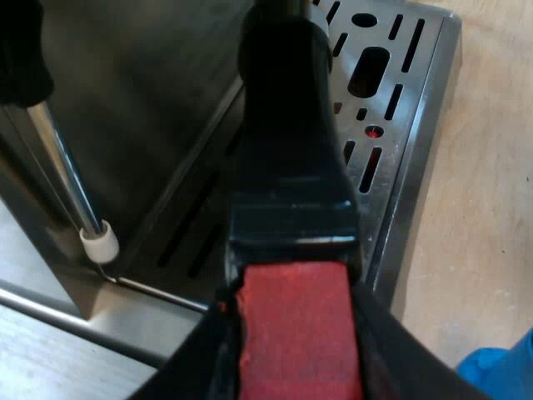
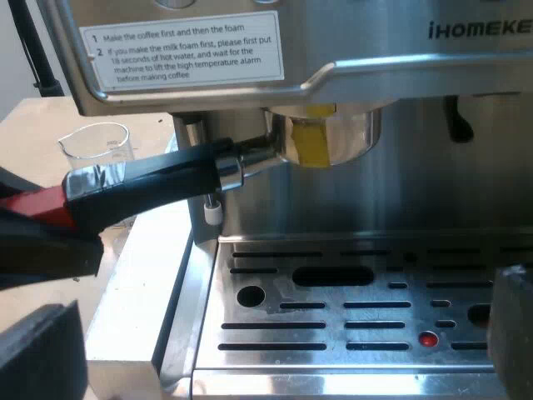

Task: Put the handle in the coffee machine

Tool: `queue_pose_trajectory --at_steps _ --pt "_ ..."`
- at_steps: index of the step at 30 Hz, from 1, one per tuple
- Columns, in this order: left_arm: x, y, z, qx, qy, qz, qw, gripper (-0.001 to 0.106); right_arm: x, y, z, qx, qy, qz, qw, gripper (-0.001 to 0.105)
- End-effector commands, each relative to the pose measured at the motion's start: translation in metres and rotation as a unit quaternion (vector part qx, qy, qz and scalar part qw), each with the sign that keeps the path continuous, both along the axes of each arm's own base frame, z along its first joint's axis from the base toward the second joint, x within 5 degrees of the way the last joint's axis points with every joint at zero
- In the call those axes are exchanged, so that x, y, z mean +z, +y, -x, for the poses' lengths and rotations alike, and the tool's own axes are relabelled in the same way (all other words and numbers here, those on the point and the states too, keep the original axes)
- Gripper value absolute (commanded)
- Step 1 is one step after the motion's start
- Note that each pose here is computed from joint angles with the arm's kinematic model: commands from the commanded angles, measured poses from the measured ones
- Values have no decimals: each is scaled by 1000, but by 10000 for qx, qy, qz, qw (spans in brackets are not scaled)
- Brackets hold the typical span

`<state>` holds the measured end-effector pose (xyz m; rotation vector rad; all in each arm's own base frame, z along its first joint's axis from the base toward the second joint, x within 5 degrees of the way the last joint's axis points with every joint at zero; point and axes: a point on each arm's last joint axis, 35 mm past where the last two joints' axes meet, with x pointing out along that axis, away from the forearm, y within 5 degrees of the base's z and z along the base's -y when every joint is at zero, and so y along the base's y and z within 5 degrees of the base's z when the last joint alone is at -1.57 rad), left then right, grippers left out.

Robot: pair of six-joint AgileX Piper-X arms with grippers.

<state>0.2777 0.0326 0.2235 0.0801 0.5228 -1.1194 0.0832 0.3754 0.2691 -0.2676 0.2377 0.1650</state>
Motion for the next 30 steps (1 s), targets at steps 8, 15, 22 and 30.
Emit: queue_pose_trajectory --at_steps 8,15,22,30 --pt "15 -1 -9 -255 -666 560 9959 0 4 1 -2 -64 -57 -72 9999 105" --pt "25 -1 -11 -191 -423 639 9969 0 4 1 -2 -64 -57 -72 9999 105" --pt "41 0 -15 -191 -421 640 9969 0 4 1 -2 -64 -57 -72 9999 105" --pt "40 -2 -9 -282 -310 762 9962 0 4 1 -2 -64 -57 -72 9999 105"
